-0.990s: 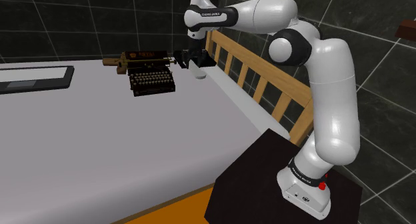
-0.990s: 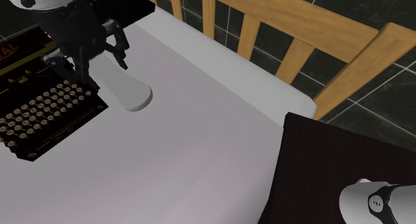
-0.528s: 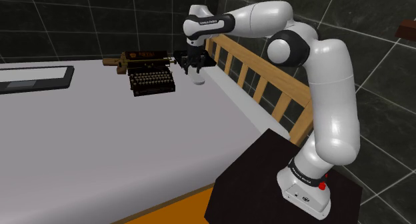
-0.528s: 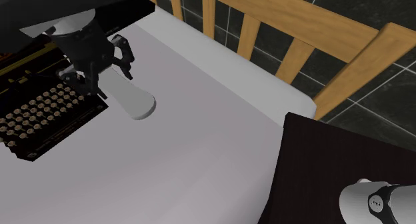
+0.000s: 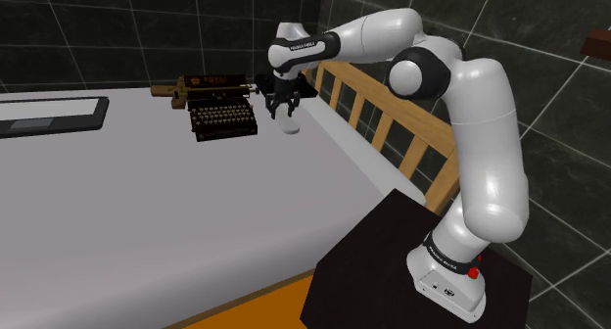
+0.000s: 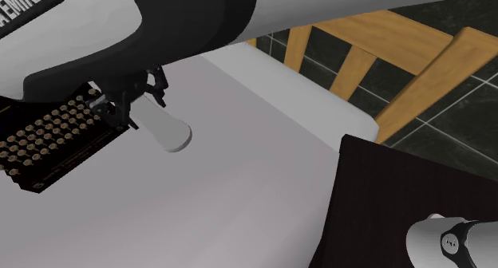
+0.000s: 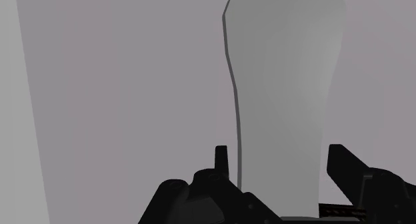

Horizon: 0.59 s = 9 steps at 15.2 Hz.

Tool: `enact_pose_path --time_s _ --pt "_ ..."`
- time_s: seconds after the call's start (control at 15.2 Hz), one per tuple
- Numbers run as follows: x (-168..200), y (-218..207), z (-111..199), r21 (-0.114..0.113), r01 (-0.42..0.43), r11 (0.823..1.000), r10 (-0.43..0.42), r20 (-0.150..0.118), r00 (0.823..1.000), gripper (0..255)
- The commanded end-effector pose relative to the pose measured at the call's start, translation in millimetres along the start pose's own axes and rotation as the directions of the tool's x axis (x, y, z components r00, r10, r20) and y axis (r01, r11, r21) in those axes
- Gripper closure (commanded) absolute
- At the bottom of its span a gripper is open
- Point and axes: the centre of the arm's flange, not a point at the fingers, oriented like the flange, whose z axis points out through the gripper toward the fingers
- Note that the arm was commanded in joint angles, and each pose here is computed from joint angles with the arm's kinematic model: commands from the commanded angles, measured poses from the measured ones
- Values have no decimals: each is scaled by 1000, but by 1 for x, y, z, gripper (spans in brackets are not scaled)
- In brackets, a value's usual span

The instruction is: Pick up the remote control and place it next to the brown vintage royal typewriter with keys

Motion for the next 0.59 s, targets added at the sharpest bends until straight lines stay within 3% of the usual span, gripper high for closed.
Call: enact_pose_path --time_s 0.0,0.53 --pt "0 0 10 0 0 1000 0 -1 1000 255" --pt "0 1 53 0 0 1000 0 -1 1000 255"
